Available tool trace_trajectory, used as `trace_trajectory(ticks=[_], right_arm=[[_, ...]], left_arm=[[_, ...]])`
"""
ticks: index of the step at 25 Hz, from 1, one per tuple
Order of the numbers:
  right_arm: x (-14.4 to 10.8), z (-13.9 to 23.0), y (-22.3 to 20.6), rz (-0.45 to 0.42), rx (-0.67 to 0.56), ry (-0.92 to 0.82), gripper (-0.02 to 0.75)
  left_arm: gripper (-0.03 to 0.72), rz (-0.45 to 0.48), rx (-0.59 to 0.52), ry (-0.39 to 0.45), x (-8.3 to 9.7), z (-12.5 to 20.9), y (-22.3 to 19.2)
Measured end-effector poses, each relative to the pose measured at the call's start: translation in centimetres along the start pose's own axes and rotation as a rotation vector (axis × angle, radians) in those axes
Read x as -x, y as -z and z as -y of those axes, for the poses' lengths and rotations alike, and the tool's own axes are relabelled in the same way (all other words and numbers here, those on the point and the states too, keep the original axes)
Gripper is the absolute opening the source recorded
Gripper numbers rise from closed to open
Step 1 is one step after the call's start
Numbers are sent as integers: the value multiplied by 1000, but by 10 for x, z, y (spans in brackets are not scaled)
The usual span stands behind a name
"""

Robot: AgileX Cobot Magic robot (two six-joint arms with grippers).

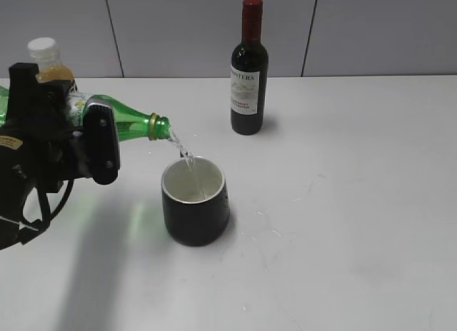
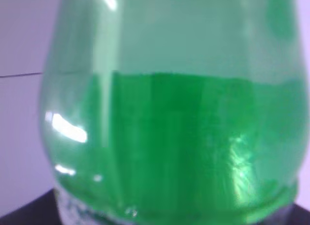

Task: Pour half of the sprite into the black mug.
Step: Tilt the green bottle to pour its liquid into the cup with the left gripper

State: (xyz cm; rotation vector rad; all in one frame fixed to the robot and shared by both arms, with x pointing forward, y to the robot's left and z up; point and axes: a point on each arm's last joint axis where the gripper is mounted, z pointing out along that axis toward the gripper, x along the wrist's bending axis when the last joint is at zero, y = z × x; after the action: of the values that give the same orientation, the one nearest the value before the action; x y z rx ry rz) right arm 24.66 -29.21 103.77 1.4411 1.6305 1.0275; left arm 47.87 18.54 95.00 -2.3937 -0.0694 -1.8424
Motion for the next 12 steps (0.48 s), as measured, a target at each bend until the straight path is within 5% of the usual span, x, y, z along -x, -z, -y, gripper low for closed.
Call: trace_trajectory(ticks=[12], right_arm=[[0, 0, 0, 0, 0, 0, 580]], left_arm=[[463, -37, 4, -14, -3, 0, 0]])
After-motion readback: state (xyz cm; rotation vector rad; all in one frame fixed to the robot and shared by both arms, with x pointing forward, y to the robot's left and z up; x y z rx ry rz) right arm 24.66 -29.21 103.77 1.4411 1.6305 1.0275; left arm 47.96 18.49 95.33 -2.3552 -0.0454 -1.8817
